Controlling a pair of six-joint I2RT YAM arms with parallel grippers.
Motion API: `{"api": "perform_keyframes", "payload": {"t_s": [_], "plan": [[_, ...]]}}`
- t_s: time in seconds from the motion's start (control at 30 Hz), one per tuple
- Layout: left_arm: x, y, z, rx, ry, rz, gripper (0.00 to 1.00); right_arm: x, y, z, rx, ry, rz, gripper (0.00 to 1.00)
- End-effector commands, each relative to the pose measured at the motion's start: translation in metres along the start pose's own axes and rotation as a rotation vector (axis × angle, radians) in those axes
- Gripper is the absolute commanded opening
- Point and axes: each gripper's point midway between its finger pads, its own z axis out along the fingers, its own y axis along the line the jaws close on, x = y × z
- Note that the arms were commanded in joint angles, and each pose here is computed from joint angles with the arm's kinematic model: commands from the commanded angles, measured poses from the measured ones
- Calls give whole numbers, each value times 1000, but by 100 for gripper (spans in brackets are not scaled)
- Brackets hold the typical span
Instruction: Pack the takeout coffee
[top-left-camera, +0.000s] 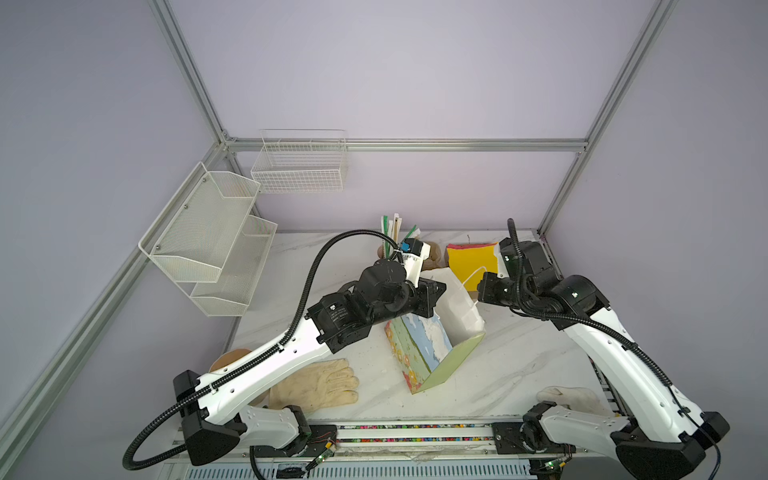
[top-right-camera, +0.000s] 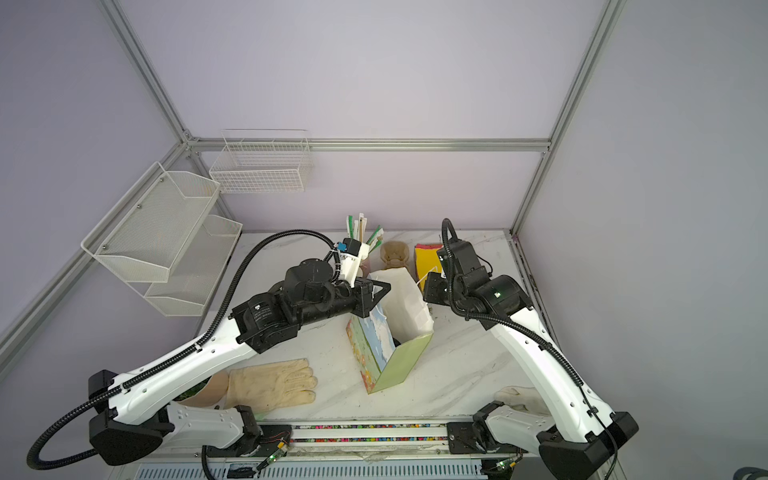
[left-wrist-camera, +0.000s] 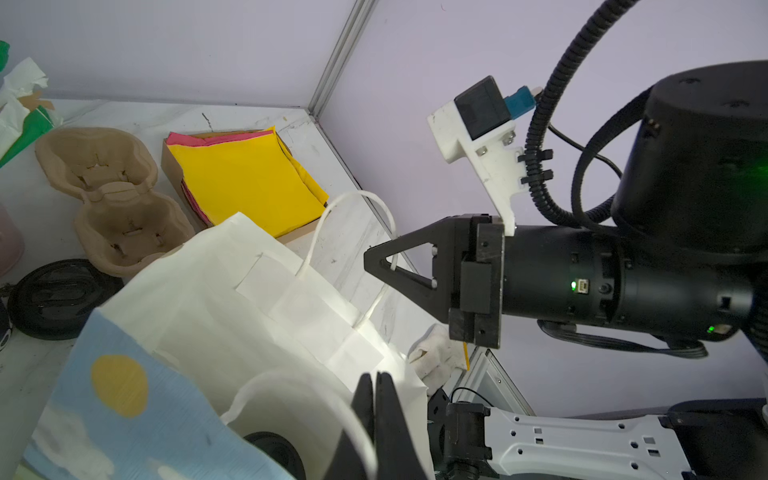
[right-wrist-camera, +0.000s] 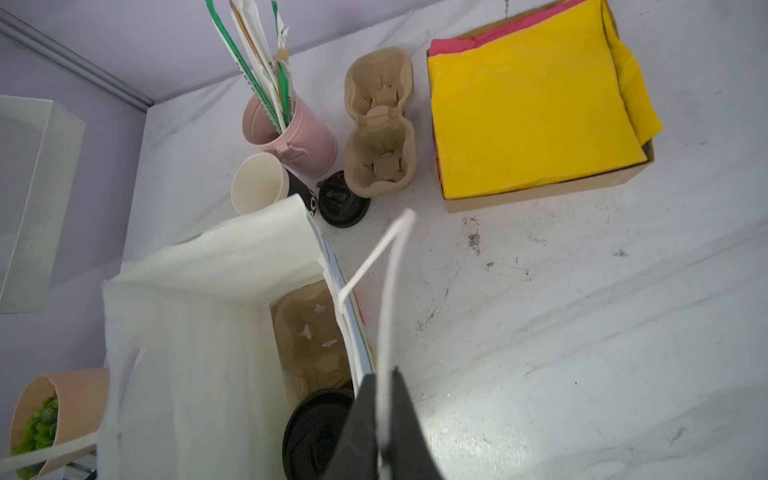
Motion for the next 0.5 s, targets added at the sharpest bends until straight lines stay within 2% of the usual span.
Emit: {"api": "perform_keyframes", "payload": {"t_s": [0.0, 0.2, 0.47], "plan": [[-6, -5, -1, 36, -33, 4, 0, -12, -4, -10, 17, -65, 11, 0], [-12, -13, 5, 57, -39, 10, 0, -34, -11, -44, 49, -176, 60, 0], [-15, -19, 27, 81, -33, 32, 0, -36, -30, -61, 134, -218, 75, 0]]}}
